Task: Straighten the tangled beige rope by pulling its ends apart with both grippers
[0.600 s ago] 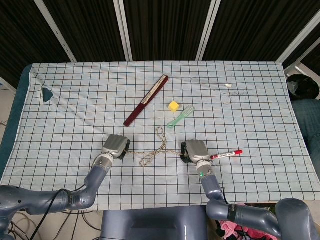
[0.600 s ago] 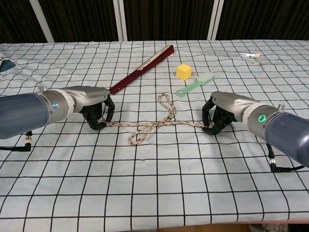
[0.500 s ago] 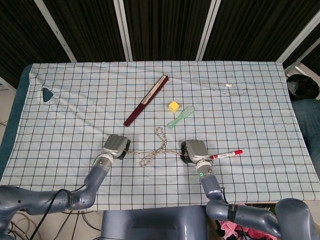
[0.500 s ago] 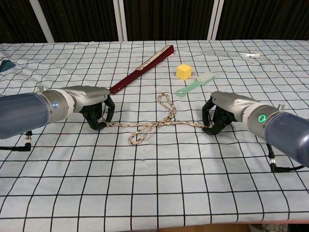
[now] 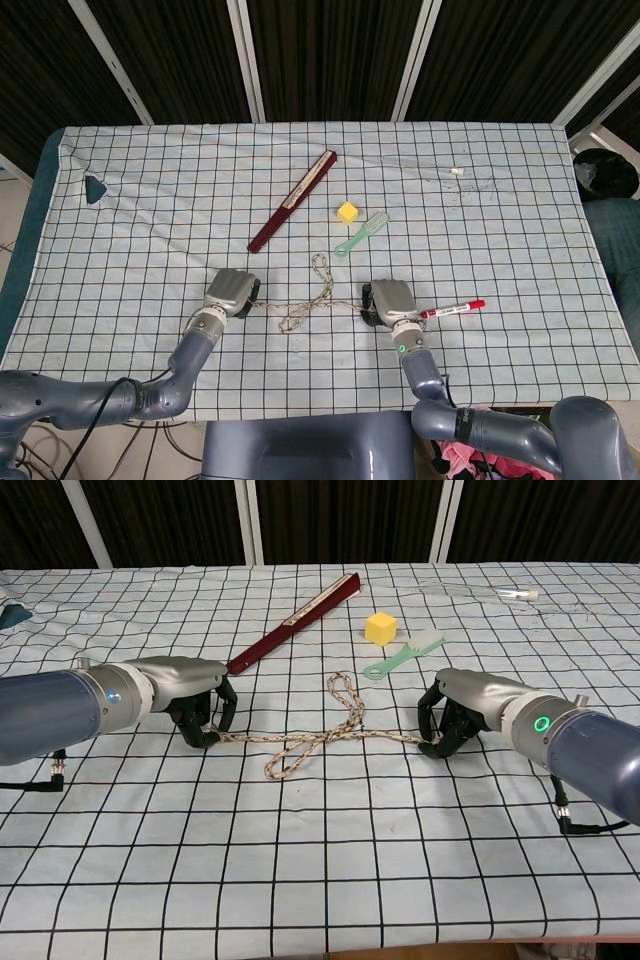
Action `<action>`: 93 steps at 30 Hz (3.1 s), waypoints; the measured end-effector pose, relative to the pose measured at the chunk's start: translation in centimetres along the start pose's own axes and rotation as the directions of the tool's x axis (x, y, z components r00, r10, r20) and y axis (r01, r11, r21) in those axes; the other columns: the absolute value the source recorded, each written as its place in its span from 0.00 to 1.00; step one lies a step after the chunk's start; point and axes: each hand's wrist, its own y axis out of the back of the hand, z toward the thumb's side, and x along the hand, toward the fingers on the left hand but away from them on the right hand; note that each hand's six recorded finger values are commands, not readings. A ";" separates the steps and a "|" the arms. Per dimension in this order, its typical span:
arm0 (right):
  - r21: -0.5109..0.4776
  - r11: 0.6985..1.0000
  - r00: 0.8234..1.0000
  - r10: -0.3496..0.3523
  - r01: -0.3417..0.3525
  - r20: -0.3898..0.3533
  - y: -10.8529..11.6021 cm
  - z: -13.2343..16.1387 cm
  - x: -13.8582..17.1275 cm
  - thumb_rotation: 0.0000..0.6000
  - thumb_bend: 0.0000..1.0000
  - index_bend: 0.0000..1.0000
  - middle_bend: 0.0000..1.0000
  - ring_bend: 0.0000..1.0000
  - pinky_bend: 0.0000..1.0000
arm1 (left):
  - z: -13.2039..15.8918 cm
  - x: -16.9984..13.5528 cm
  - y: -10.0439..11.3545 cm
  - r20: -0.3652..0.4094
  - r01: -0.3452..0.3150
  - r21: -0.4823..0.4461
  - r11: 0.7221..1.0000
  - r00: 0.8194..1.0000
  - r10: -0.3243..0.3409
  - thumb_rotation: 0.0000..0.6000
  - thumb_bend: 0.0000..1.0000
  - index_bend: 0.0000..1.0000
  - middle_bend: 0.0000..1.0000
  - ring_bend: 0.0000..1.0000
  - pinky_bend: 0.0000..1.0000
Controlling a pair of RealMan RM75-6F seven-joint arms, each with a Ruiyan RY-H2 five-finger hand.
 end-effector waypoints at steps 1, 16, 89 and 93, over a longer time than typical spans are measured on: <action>-0.001 1.000 1.000 0.000 0.000 0.000 0.0 0.0 0.0 1.00 0.51 0.69 0.98 1.00 1.00 | 0.0 0.0 0.0 0.000 0.000 0.001 1.000 1.000 0.000 1.00 0.51 0.64 1.00 0.94 0.97; 0.001 1.000 1.000 -0.014 0.014 -0.003 0.6 -0.1 0.1 1.00 0.51 0.69 0.98 1.00 1.00 | 0.6 0.0 -0.1 0.011 0.000 -0.006 1.000 1.000 0.000 1.00 0.52 0.67 1.00 0.95 0.97; 0.097 0.982 0.931 -0.186 0.163 0.316 12.4 -21.7 5.5 1.00 0.51 0.69 0.98 1.00 1.00 | -12.8 -3.4 8.8 -0.233 -0.168 0.022 0.985 0.958 0.169 1.00 0.58 0.70 1.00 0.95 0.98; 0.096 0.982 0.924 -0.185 0.162 0.335 12.7 -22.7 5.7 1.00 0.51 0.69 0.98 1.00 1.00 | -13.5 -3.6 8.7 -0.247 -0.167 0.029 0.986 0.954 0.169 1.00 0.58 0.70 1.00 0.95 0.98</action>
